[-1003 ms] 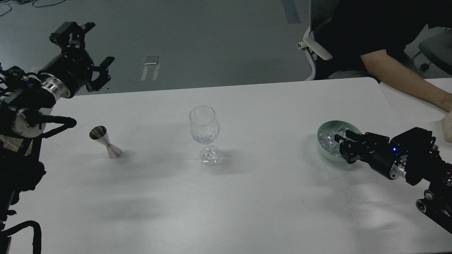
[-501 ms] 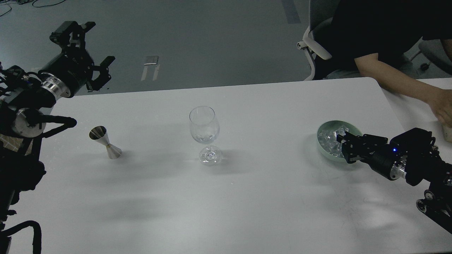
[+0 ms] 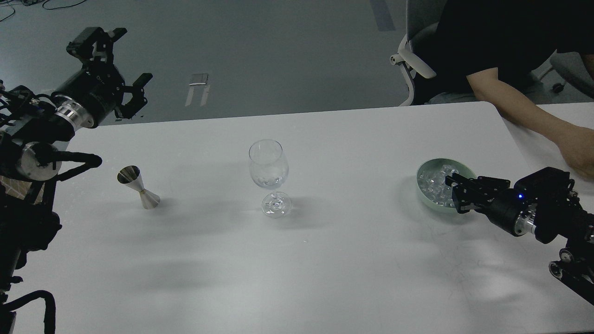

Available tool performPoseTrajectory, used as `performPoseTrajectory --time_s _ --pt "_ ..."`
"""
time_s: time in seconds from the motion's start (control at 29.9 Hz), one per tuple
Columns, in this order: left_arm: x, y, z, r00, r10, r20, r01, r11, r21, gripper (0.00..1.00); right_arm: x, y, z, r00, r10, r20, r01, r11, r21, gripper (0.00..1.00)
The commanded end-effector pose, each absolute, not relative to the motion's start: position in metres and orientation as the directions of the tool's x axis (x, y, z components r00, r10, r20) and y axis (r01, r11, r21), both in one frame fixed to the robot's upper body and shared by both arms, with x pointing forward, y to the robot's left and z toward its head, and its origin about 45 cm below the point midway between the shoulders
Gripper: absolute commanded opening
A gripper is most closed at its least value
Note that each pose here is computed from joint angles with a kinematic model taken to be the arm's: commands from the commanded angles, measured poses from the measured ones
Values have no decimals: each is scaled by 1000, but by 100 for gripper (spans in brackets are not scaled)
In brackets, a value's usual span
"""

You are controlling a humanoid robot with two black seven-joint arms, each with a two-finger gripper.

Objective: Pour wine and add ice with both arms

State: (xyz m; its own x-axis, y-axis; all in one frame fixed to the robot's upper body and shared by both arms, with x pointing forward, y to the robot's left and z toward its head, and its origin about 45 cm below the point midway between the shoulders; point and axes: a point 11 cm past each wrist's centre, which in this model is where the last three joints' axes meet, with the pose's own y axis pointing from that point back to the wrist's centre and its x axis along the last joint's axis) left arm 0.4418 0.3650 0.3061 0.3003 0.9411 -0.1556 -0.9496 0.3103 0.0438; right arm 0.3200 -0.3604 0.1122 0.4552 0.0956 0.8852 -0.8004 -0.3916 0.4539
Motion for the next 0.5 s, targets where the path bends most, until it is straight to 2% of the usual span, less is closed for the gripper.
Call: performPoseTrajectory --time_s 0.0,0.3,0.47 --pt "442 364 305 302 940 -158 -949 312 44 98 319 -360 111 457 95 884 -799 -392 456 19" --pt "442 362 306 305 939 -158 -948 314 42 98 322 -360 114 450 92 888 -805 -389 448 20" --pt "442 363 306 303 940 -158 -949 313 41 98 324 -362 115 449 88 889 -809 -382 447 26"
